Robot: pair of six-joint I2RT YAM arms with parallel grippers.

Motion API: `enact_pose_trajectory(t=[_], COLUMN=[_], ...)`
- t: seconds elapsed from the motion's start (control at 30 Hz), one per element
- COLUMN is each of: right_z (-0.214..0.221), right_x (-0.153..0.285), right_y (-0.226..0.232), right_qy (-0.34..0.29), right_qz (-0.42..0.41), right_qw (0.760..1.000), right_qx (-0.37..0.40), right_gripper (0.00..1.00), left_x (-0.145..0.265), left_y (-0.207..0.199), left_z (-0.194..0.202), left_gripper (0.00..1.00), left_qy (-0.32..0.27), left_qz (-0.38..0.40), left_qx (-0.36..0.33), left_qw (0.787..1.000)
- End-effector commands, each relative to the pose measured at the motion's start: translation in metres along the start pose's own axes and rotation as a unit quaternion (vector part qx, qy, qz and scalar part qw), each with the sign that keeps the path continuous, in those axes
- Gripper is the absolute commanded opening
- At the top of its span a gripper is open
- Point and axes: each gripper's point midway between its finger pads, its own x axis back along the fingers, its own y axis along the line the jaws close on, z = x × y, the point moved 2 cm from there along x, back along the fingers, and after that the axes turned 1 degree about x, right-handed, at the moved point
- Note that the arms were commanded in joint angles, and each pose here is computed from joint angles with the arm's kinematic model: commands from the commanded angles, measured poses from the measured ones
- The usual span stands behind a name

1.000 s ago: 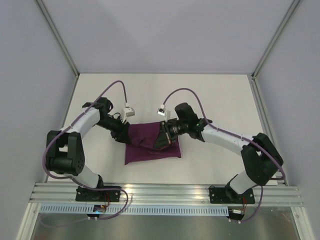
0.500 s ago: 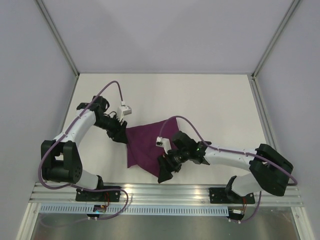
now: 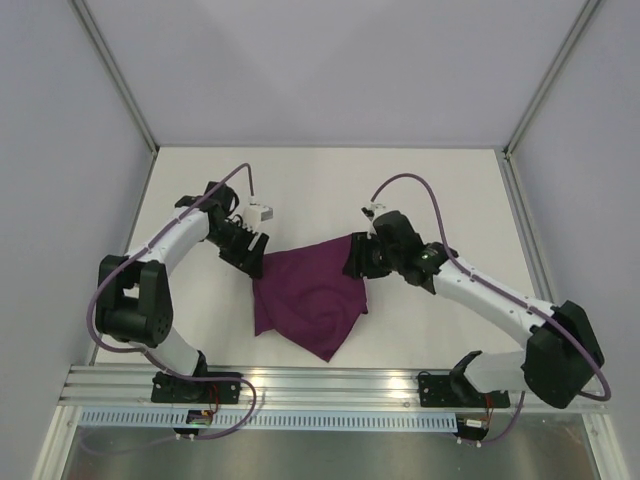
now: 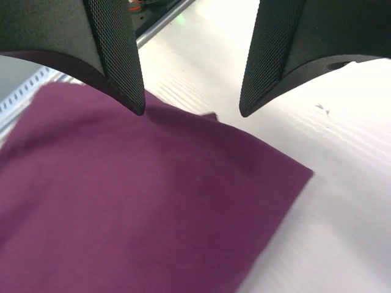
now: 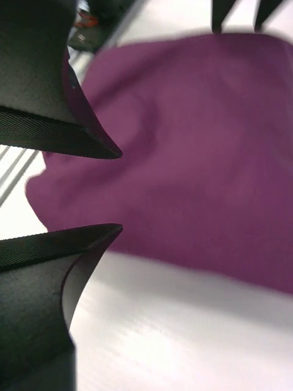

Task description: Prepare the surgical pack

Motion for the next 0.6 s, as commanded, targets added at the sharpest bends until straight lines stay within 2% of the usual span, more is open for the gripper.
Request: enact_pose_trajectory(t=[0.0,0.07,0.1,0.17,0.23,0.27,0.33,0.37,0.43,0.47,0.53,0.57], right_z=[0.002,-0.002,0.000,0.008,0.021,0.029,0.042,0.046,0.055,0.058,0.065,0.064], right_x=[-0.020,-0.034,-0.038,-0.050,-0.057,-0.061,-0.063,-0.063,-0.068,-0.069,-0.077,-0.080], right_y=[-0.041,-0.047,-0.047,-0.051,-0.057,-0.059,-0.060,-0.059,-0.057,-0.056,-0.061,-0.065], right_qy=[0.005,-0.002,0.002,0.012,0.025,0.036,0.047,0.049,0.055,0.060,0.062,0.058], right_qz=[0.081,0.077,0.076,0.070,0.072,0.071,0.062,0.053,0.036,0.029,0.037,0.046], right_qw=[0.996,0.996,0.996,0.996,0.995,0.995,0.995,0.995,0.994,0.994,0.992,0.992], right_qx=[-0.042,-0.050,-0.049,-0.052,-0.058,-0.061,-0.069,-0.072,-0.084,-0.089,-0.101,-0.102], right_gripper=[0.50,0.50,0.49,0.47,0.33,0.19,0.12,0.16,0.33,0.33,0.24,0.13], left_x=[-0.006,-0.014,-0.017,-0.022,-0.029,-0.032,-0.037,-0.038,-0.040,-0.041,-0.044,-0.046], left_y=[0.022,0.019,0.017,0.015,0.016,0.016,0.017,0.018,0.019,0.020,0.025,0.027], left_z=[-0.009,-0.006,-0.002,0.000,0.007,0.008,0.014,0.016,0.021,0.022,0.021,0.020], left_gripper=[0.70,0.66,0.59,0.52,0.37,0.23,0.11,0.03,0.00,0.00,0.00,0.00], left_qy=[0.003,0.010,0.015,0.014,0.023,0.025,0.040,0.044,0.052,0.053,0.051,0.051], left_qz=[-0.050,-0.032,-0.021,-0.008,-0.003,-0.001,0.008,0.008,0.005,0.004,-0.004,-0.005], left_qx=[0.039,0.046,0.049,0.047,0.049,0.048,0.048,0.045,0.042,0.039,0.037,0.038], left_qw=[0.998,0.998,0.998,0.999,0.999,0.999,0.998,0.998,0.998,0.998,0.998,0.998])
